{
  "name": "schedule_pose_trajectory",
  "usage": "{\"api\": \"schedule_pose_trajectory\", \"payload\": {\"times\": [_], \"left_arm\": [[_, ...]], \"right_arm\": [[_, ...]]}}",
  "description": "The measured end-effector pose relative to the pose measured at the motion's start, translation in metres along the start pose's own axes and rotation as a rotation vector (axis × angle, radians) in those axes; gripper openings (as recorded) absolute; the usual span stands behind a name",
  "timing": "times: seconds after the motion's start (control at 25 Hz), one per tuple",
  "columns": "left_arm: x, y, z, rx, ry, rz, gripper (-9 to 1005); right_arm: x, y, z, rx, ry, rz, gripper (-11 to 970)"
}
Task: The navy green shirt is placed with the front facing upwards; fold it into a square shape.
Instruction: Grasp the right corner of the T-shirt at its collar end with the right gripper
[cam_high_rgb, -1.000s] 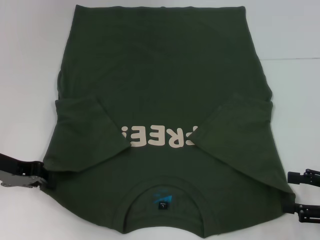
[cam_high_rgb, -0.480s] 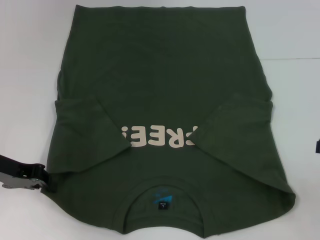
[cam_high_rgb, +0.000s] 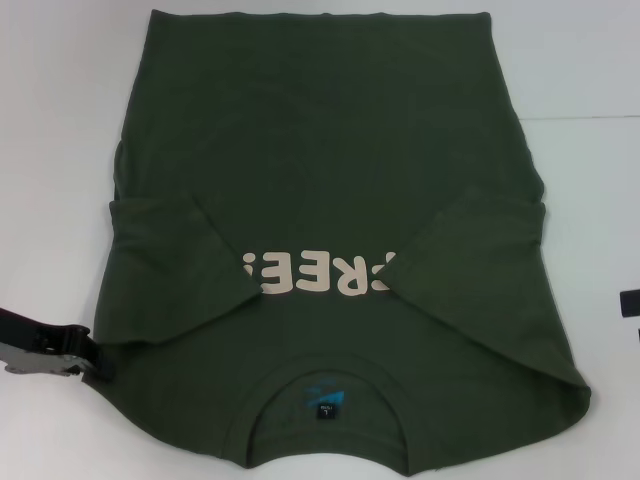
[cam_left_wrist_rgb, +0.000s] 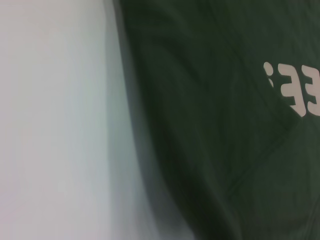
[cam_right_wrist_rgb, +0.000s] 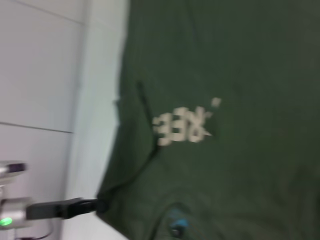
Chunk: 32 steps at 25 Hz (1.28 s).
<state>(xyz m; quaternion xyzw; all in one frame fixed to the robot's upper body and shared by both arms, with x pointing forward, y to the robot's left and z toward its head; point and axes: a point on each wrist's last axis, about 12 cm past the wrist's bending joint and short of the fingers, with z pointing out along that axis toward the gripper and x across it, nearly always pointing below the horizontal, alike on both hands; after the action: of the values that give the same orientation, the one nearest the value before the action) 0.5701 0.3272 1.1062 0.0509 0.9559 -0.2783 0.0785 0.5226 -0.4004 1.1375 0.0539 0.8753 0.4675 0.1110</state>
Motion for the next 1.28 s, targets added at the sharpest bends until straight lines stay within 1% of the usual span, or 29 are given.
{"api": "schedule_pose_trajectory", "payload": {"times": [0.12, 0.16, 0.2, 0.24, 0.36, 0.48, 0.72, 0.88, 1.28], "left_arm": [[-0.003, -0.001, -0.002, -0.002, -0.003, 0.007, 41], [-0.005, -0.002, -0.003, -0.006, -0.004, 0.019, 41], [-0.005, -0.003, -0.004, -0.007, -0.003, 0.024, 41], [-0.006, -0.003, -0.004, -0.008, -0.004, 0.030, 41], [-0.006, -0.003, -0.004, -0.006, -0.006, 0.039, 41], [-0.006, -0.002, -0.006, -0.006, -0.007, 0.050, 41], [-0.009, -0.003, -0.007, -0.008, -0.009, 0.075, 41], [-0.009, -0.004, -0.005, -0.009, -0.010, 0.077, 41], [-0.009, -0.004, -0.004, -0.006, -0.012, 0.076, 41]], "right_arm": [[-0.007, -0.003, 0.003, 0.082, 0.022, 0.060, 883], [-0.010, -0.004, 0.007, 0.131, 0.047, 0.086, 883], [-0.012, -0.003, 0.010, 0.152, 0.062, 0.094, 883], [-0.012, -0.003, 0.010, 0.152, 0.062, 0.094, 883], [-0.015, 0.000, 0.020, 0.181, 0.105, 0.104, 882], [-0.013, -0.001, 0.034, 0.219, 0.142, 0.111, 882], [-0.013, -0.003, 0.043, 0.273, 0.173, 0.105, 881], [-0.012, -0.005, 0.051, 0.279, 0.182, 0.106, 880], [-0.012, -0.005, 0.068, 0.283, 0.179, 0.073, 870]]}}
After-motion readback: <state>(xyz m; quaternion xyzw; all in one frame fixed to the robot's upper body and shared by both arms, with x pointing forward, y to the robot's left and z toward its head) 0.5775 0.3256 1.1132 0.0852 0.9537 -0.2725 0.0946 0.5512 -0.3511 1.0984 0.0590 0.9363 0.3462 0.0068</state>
